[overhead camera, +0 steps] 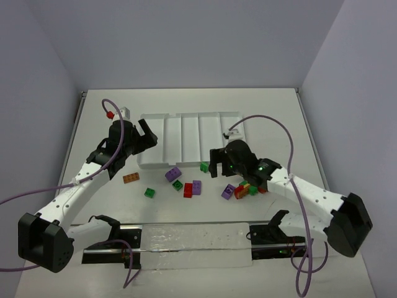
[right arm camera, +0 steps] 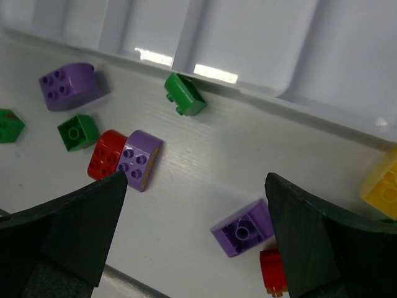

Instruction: Sort the legos into containers by color

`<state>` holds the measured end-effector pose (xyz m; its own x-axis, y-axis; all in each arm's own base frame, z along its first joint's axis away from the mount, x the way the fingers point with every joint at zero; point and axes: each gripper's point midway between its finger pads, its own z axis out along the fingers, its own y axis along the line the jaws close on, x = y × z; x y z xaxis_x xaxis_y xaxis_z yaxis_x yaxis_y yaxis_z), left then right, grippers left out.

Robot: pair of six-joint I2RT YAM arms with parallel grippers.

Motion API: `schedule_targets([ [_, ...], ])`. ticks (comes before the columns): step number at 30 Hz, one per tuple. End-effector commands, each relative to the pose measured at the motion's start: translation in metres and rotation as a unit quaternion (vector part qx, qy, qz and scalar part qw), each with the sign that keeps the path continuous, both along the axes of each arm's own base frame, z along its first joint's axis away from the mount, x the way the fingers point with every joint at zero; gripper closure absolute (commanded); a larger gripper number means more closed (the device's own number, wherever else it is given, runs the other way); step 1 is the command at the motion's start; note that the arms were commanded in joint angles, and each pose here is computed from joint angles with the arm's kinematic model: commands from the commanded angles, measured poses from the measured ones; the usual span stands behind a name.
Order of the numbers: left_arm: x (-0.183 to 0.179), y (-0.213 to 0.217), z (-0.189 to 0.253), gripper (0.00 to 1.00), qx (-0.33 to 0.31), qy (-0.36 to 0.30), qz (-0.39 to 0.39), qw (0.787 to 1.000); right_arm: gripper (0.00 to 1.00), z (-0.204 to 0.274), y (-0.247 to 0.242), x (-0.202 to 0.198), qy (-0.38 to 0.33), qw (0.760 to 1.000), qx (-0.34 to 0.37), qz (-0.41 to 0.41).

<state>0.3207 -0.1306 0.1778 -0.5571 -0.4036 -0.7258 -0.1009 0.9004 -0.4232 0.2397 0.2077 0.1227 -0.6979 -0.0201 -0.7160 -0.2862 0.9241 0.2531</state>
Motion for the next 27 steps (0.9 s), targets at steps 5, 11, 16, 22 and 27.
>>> schedule_targets([
  [5, 0.003, 0.001, 0.024, 0.02, -0.003, -0.026, 0.003, 1.0, 0.07, -0.007, 0.045, 0.014, -0.037, 0.997, -0.022, 0.063],
  [11, 0.002, 0.002, 0.022, 0.02, 0.001, -0.021, 0.004, 1.0, 0.07, -0.023, 0.052, 0.032, -0.038, 0.997, -0.047, 0.049],
  [16, 0.001, 0.006, 0.021, 0.02, 0.011, -0.02, 0.011, 1.0, 0.07, -0.026, 0.062, 0.042, -0.041, 0.997, -0.05, 0.051],
  [22, 0.001, 0.008, 0.022, 0.02, 0.016, -0.018, 0.011, 1.0, 0.07, -0.029, 0.073, 0.052, -0.045, 0.995, -0.06, 0.068],
  [27, 0.0, 0.009, 0.021, 0.02, 0.02, -0.014, 0.014, 1.0, 0.09, -0.039, 0.081, 0.054, -0.033, 0.994, -0.065, 0.083],
])
